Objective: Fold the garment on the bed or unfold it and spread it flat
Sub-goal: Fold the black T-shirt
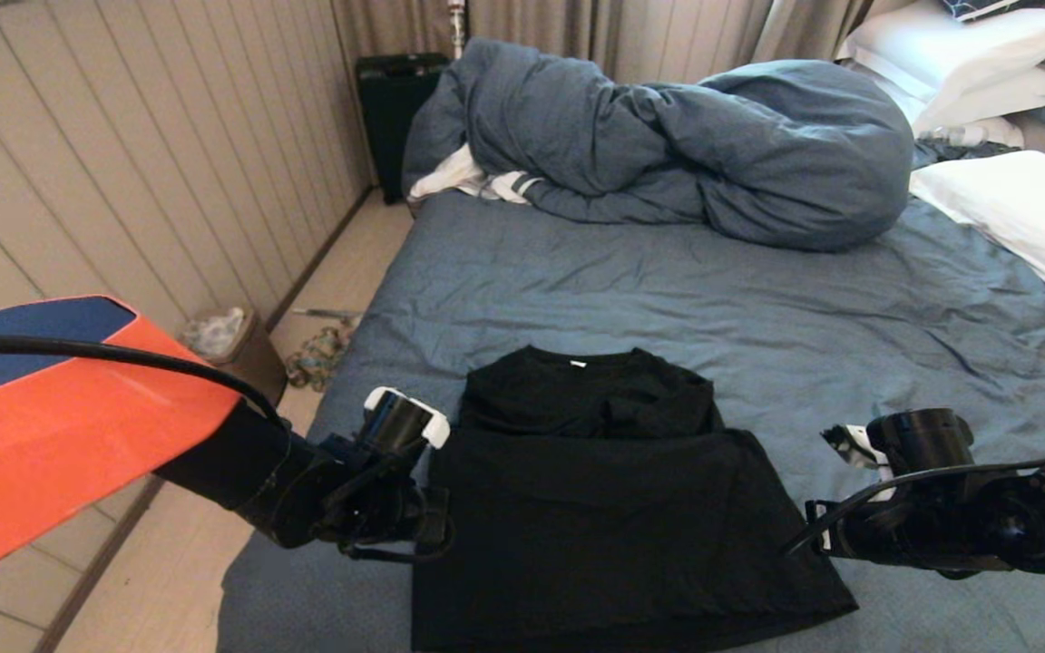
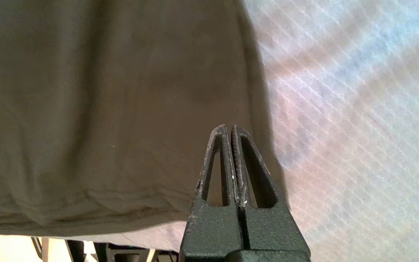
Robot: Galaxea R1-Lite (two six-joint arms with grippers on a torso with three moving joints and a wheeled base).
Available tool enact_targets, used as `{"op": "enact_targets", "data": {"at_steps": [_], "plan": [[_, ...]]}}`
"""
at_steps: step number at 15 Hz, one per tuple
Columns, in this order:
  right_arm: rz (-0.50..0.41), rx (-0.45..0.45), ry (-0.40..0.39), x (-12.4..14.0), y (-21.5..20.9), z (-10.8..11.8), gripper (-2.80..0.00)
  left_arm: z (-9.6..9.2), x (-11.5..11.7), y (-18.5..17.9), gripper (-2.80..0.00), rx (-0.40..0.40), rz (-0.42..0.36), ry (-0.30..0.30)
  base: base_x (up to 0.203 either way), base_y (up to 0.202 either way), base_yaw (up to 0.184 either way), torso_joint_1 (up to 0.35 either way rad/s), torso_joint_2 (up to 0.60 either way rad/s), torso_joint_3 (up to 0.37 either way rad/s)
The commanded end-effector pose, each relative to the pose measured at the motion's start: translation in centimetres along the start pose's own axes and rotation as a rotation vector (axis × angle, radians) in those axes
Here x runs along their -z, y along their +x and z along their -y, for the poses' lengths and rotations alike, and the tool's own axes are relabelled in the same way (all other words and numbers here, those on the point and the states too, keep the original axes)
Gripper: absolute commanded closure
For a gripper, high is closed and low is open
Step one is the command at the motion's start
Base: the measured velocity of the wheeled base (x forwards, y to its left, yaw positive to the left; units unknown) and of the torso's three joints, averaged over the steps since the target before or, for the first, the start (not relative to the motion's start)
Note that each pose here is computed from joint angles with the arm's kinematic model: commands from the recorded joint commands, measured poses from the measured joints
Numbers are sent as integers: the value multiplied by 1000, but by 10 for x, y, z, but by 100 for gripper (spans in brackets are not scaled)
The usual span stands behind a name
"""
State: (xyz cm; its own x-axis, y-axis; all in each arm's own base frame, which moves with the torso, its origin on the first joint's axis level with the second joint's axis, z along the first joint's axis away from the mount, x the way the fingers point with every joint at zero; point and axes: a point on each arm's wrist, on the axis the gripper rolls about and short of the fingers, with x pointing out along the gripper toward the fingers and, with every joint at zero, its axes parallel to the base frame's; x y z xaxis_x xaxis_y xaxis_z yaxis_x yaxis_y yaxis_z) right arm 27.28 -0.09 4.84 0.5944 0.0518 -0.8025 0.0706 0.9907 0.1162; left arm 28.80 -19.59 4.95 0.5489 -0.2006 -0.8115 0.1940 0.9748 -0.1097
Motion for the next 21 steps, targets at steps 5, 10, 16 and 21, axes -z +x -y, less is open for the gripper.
{"op": "enact_targets", "data": {"at_steps": [5,10,16,21], "plan": [[17,18,23,0,0,9,0,5,23,21,0,-48,-54,44,0,0,0,0,0,0],[3,15,23,6,-3,8,0,13,38,19,-280,-70,-70,88,0,0,0,0,0,0],[-7,11,17,10,-2,6,0,11,38,4,-280,-56,-44,82,0,0,0,0,0,0],[-4,12,19,10,-2,6,0,19,65,7,-280,-20,-45,142,0,0,0,0,0,0]]}}
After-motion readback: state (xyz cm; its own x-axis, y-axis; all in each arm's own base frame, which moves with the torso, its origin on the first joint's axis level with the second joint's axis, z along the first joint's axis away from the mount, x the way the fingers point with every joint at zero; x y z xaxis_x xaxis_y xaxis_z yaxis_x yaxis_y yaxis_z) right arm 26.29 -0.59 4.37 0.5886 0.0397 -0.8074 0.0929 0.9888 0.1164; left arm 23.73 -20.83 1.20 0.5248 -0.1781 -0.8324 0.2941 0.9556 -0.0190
